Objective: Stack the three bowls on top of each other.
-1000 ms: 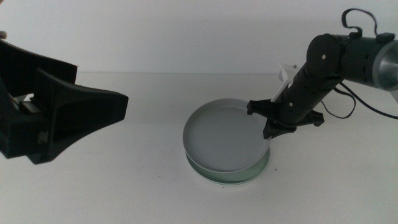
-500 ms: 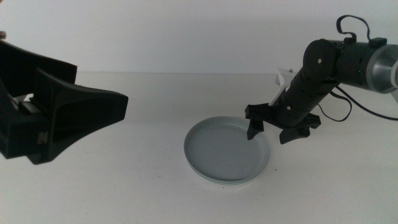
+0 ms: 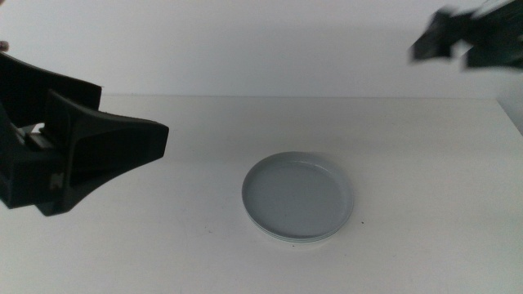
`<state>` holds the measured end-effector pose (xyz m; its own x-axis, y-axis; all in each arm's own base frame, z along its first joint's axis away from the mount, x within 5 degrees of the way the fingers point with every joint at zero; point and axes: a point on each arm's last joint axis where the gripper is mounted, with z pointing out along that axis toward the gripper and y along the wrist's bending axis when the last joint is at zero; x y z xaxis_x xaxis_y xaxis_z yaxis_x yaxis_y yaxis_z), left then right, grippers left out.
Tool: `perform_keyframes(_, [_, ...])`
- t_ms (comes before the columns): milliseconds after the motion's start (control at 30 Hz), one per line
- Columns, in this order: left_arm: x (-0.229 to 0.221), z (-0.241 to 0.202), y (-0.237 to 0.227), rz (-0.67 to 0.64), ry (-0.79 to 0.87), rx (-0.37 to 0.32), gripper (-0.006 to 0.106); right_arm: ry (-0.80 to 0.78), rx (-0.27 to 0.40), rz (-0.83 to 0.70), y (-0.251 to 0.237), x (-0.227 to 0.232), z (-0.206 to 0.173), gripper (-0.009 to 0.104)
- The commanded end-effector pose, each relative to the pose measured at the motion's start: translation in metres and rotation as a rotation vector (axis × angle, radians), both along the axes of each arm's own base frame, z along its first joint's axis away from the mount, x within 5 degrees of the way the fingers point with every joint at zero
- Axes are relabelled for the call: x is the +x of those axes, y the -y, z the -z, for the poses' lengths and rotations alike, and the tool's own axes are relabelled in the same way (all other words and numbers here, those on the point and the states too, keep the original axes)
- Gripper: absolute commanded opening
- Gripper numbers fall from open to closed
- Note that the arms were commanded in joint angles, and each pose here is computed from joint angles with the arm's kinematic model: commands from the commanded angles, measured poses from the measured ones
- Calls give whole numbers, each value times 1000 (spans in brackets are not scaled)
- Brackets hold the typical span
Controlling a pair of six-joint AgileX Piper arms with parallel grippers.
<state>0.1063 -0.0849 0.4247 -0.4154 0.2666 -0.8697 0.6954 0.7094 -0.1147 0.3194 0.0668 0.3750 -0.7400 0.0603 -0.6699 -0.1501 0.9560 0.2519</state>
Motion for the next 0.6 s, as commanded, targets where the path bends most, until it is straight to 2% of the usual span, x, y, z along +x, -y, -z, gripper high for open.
perform_keyframes(0, [0,-1,0,-9,8,-11,94,119,-27,29,19,-19,-22,93])
perform_keyframes(167, [0,-1,0,-9,8,-11,94,271,-38,98,37,-59,-23,93])
perform_keyframes(300, [0,-1,0,-9,8,-11,94,353,-75,119,43,-89,-14,93])
perform_keyframes(400, [2,1,-3,-28,27,33,94,417,-85,128,45,-103,-17,93])
perform_keyframes(500, [6,-2,-14,-116,150,78,94,446,-77,132,46,-113,-23,93])
perform_keyframes(567, [5,-11,-26,-215,303,42,94,439,-61,130,45,-120,-26,93])
